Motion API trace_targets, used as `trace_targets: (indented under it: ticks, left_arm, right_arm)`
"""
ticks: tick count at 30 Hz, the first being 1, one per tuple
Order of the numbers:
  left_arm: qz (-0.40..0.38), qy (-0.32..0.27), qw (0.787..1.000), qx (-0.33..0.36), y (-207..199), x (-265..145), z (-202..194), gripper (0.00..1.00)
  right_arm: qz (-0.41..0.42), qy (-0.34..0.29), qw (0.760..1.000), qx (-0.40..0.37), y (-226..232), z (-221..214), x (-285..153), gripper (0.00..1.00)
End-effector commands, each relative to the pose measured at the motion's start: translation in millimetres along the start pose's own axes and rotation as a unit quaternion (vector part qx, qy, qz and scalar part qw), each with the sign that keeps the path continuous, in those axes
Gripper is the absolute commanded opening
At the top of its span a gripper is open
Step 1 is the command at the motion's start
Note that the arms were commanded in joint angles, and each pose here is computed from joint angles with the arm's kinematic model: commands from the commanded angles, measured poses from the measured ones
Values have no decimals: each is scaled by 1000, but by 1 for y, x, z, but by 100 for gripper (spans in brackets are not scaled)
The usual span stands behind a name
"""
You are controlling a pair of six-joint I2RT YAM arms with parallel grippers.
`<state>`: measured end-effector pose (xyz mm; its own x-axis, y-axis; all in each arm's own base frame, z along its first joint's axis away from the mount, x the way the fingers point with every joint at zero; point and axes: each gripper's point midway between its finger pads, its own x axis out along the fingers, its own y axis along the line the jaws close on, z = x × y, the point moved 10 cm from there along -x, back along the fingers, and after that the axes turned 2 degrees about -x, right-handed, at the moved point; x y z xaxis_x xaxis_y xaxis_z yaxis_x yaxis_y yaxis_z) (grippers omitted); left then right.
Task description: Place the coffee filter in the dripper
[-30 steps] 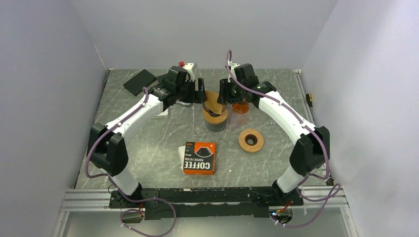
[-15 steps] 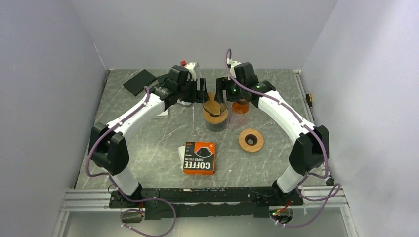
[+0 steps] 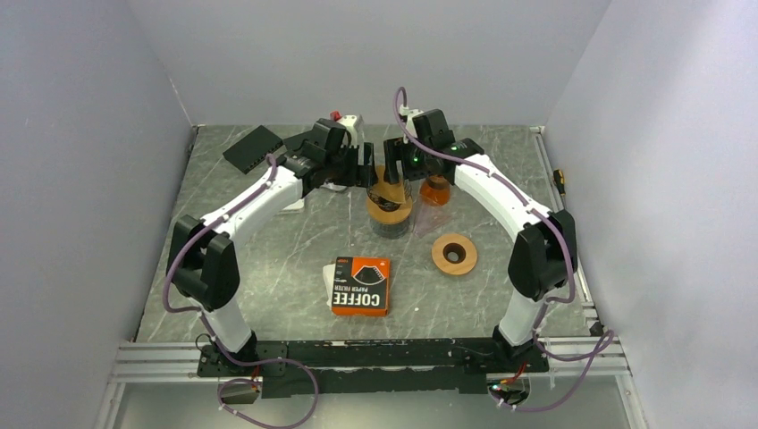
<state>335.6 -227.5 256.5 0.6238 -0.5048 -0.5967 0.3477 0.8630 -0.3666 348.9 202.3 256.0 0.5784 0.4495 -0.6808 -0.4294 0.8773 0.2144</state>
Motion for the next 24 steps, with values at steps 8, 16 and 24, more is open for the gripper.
trace_targets:
  ticks: [8,16,24]
  left_arm:
    - [15,-9,1000,13,-1,2,8,81]
    - [26,-5,999,22,2,5,6,80]
    - [16,-6,1000,22,1,9,6,81]
  right_arm:
    - [18,1,1000,-8,3,5,7,63]
    - [20,12,1000,-5,1,0,14,53]
    - [20,15,1000,-6,0,-2,16,57]
